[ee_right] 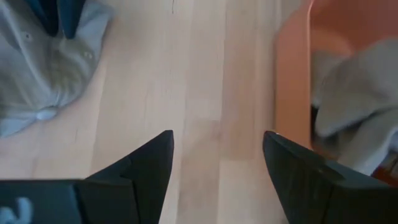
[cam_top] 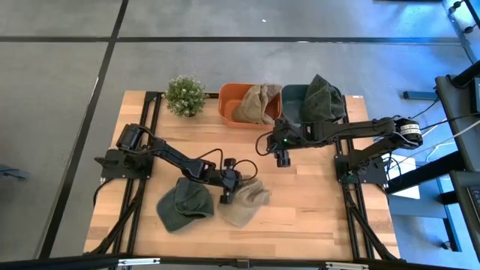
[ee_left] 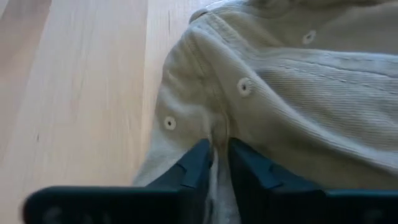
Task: Pick & Place hat
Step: Put the brown cap into the orange bin
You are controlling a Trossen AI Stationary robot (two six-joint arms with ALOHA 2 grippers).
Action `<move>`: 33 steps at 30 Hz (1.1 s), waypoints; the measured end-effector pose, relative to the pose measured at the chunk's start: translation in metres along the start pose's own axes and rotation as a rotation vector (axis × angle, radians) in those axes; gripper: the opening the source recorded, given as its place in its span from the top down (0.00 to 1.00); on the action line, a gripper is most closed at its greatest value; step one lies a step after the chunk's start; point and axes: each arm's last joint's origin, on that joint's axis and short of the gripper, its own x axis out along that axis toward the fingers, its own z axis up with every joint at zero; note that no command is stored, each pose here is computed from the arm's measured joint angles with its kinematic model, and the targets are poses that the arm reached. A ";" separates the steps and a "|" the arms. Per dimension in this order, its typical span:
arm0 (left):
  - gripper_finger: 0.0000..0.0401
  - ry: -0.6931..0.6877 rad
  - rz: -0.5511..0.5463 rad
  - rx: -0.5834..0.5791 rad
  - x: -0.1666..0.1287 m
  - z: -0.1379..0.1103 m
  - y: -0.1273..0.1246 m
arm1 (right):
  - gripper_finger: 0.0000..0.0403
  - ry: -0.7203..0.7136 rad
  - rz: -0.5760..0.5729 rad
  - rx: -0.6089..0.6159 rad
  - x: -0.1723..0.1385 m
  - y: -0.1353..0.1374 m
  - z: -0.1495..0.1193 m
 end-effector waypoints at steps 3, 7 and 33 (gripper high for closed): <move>0.96 0.001 0.009 0.026 0.000 0.000 0.000 | 0.38 0.027 0.039 0.033 0.000 0.002 -0.003; 0.98 -0.021 0.063 0.107 -0.003 0.003 0.003 | 0.38 -0.040 0.240 -0.008 0.000 0.008 0.000; 0.99 -0.255 0.093 0.309 -0.056 0.046 0.013 | 0.38 -0.218 0.351 -0.335 -0.006 0.062 0.021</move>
